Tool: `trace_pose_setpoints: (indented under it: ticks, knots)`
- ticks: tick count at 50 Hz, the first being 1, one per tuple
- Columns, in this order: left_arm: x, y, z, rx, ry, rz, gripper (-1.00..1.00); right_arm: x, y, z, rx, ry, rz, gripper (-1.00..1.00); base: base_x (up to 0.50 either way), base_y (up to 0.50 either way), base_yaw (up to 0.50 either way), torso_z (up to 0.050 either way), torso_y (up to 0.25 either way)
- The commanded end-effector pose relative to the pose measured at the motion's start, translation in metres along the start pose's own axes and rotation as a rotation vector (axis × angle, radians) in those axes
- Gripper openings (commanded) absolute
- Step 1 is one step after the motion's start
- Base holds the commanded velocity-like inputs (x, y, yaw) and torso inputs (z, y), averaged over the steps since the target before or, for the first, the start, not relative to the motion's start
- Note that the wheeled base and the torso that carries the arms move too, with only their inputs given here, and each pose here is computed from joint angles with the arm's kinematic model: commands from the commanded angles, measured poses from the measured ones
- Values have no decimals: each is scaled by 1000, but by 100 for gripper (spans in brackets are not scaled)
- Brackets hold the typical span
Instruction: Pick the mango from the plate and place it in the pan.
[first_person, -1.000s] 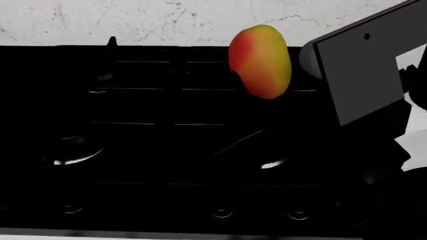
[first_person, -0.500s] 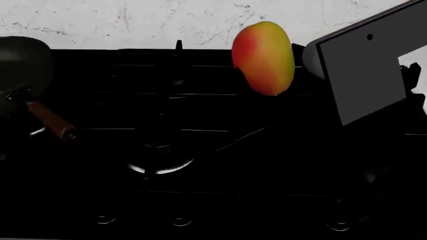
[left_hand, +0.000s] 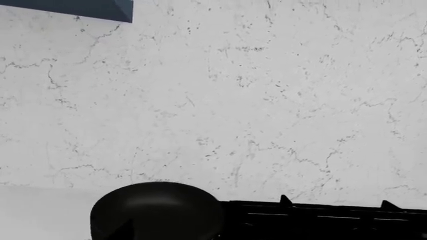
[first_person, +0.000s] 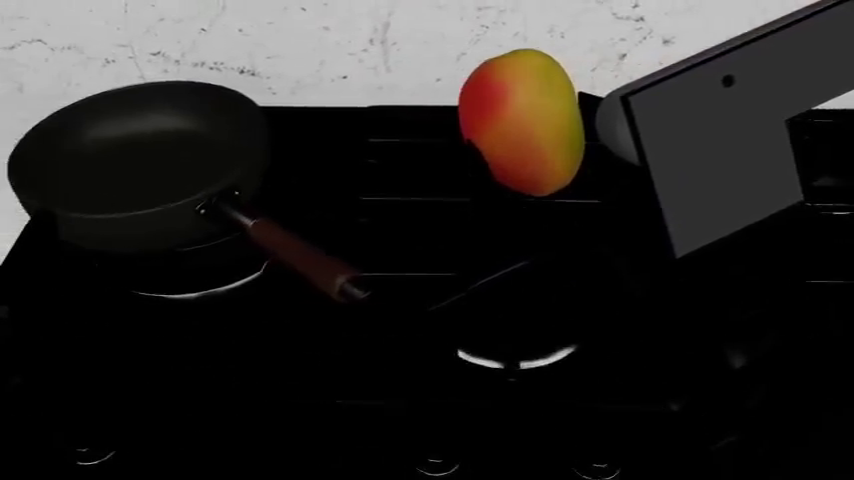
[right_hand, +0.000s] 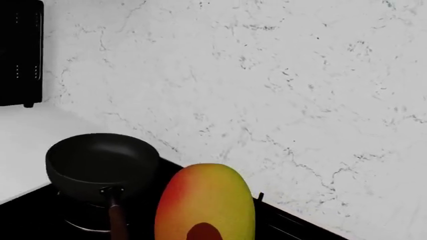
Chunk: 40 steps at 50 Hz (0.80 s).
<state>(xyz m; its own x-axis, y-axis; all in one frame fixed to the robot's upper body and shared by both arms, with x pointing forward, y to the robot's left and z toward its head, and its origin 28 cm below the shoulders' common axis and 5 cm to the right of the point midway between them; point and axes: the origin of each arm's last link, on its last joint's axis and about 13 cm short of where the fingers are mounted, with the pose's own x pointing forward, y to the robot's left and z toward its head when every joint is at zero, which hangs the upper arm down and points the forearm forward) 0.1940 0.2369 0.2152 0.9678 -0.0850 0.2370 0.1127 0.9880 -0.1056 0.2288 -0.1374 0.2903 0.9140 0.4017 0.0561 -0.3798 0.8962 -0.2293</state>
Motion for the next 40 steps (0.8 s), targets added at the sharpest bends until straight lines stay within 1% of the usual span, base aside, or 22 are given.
trace_pose_setpoints:
  ticks: [1,19,21,23,25,28,34,40]
  knots:
    - [0,-1,0,-4,5,-4,100,0,-1,0,-8,-2,-2,-100,51,500,0,0,0]
    - [-1,0,-3,-13,8,3,100,2,-2,-4,-17,6,-8,-100,50,500,0,0,0]
    - [-1,0,-3,-14,8,3,100,2,-3,-4,-18,4,-14,-100,52,500,0,0,0]
    - [-1,0,-3,-12,8,4,100,3,-4,-3,-25,-28,-50,-100,52,457,0,0,0]
    - [-1,0,-3,-13,6,8,100,3,-7,-1,-38,-50,-81,-100,0,0,0,0,0]
    - [-1,0,-3,-13,5,7,100,3,-8,0,-59,-64,-96,-100,0,0,0,0,0]
    - [1,1,-2,-9,-5,14,100,2,-9,0,-73,-65,-96,-100,0,0,0,0,0]
    - [8,5,4,10,-33,39,100,2,-8,2,-78,-65,-83,-100,482,1,0,0,0]
